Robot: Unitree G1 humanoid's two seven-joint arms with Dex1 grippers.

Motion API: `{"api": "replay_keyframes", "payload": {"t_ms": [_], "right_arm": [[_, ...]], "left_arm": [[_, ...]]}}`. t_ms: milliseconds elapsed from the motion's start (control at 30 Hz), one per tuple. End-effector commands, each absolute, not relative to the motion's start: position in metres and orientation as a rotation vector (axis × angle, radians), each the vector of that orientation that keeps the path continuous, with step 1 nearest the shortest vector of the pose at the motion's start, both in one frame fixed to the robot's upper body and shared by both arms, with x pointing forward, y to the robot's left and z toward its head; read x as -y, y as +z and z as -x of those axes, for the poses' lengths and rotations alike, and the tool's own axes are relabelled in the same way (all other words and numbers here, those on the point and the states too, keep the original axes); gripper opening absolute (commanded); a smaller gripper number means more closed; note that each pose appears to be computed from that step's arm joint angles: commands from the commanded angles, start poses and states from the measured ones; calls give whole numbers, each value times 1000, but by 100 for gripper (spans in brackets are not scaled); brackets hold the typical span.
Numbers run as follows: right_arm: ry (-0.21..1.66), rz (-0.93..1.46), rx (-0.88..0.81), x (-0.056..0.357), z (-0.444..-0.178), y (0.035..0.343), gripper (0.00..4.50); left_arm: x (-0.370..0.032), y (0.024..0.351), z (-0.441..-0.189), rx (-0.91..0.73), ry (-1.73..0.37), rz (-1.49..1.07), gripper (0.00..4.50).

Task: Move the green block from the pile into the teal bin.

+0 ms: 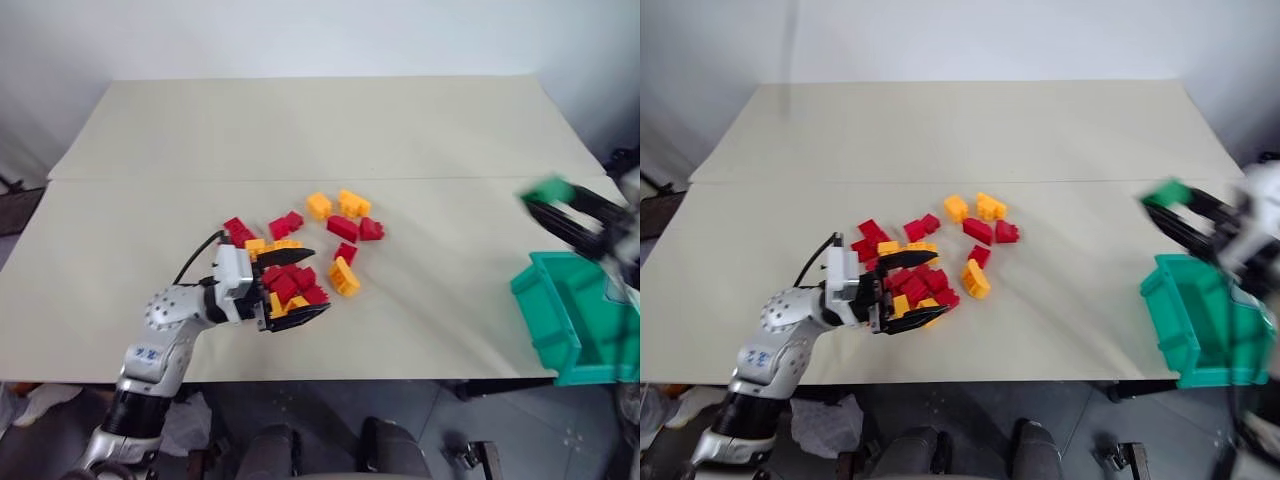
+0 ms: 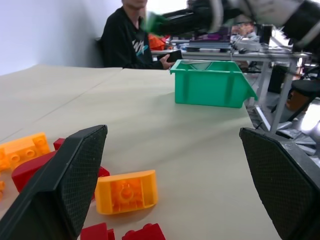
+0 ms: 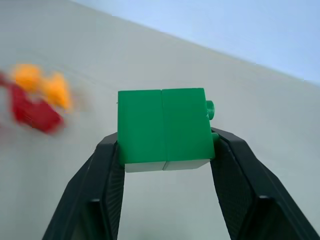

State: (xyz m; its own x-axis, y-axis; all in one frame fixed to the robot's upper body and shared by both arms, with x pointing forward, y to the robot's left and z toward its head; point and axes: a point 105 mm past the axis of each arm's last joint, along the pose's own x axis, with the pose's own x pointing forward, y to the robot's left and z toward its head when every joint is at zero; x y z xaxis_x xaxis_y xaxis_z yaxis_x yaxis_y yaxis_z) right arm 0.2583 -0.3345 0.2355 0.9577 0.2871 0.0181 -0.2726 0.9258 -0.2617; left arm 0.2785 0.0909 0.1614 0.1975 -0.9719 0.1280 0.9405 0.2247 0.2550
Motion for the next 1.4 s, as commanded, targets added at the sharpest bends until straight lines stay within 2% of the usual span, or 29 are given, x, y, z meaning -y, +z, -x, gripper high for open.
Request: {"api": "replay_keyframes", "payload": {"t_ms": [33,233,367,433,600,700,800,900,1033,1167,1400], "right_arm": [[272,297,39,334,-235,247,207],[211,216,-209,353,-223,204,207],[197,220,-257,361,-227,195,207],[184,182,-325,366,-226,186,280],[210,268,-248,367,-239,201,443],[277,304,-140,358,-244,220,447],[428,304,7,329,-249,245,447],[635,338,60,287,-254,248,447],[876,355,85,234,-259,229,447],[1014,332,122,199,-262,204,447],[1089,343,177,181,-262,170,447]], "left_arm": [[-86,166,-277,318,-1384,-147,450],[-82,164,-277,330,-1416,-165,450],[-80,165,-276,339,-1421,-168,450],[-80,166,-275,342,-1416,-172,450],[-90,165,-278,335,-1359,-171,450],[-98,165,-279,329,-1316,-179,450],[-116,164,-284,311,-1234,-200,450],[-140,160,-287,267,-1135,-229,450],[-173,152,-283,201,-1005,-246,450],[-194,143,-274,153,-918,-298,450],[-220,146,-264,166,-772,-361,450]]}}
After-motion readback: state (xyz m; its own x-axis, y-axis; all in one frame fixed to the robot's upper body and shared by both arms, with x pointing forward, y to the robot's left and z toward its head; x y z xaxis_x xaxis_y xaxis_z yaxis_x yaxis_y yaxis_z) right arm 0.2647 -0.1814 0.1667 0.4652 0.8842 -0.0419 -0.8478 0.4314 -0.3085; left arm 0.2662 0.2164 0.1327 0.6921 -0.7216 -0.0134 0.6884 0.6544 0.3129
